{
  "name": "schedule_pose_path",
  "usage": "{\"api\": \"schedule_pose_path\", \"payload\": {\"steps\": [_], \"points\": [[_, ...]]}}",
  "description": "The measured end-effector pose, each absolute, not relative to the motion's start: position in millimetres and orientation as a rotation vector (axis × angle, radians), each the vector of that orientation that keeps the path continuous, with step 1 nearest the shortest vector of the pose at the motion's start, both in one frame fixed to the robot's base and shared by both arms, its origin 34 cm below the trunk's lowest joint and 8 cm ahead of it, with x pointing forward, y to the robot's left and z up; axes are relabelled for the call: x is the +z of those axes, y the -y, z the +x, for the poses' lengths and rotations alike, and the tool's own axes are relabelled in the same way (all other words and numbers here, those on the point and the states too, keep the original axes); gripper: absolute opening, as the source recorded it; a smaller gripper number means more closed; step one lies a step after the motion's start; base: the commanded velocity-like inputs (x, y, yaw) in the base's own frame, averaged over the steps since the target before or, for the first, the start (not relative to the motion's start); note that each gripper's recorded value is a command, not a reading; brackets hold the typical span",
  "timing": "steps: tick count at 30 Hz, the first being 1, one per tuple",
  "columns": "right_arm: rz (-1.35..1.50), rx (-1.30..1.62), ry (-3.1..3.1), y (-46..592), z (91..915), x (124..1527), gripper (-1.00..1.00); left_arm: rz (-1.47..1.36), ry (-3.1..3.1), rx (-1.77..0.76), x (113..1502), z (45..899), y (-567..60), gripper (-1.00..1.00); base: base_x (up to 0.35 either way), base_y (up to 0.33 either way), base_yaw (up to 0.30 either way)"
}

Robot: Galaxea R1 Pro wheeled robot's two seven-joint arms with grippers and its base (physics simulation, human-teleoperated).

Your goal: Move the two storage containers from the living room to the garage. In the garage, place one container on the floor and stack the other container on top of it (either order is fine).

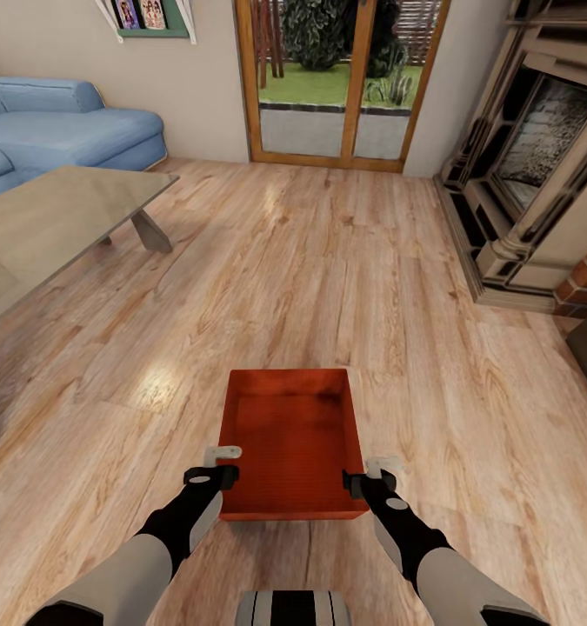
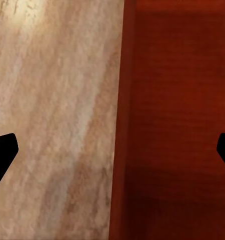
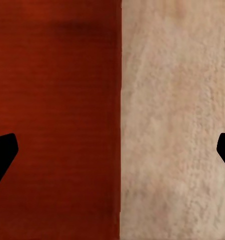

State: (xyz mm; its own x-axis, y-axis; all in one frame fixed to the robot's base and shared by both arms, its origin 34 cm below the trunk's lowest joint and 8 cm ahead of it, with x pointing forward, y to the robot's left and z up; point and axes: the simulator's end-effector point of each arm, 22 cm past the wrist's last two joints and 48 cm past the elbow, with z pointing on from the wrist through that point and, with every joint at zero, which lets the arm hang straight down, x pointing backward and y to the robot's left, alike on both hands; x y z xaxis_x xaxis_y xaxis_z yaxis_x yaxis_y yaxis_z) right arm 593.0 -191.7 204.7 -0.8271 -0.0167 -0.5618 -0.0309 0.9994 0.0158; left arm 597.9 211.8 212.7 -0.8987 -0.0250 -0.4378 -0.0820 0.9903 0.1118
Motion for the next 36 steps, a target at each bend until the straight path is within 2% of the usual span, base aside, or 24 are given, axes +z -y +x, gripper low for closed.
{"api": "schedule_pose_path", "payload": {"steps": [36], "points": [[-0.050,0.031,-2.542,190,588,185,1.00,-0.077,-2.684,0.178,193,593,-212,1.00,0.000,0.000,0.000]]}}
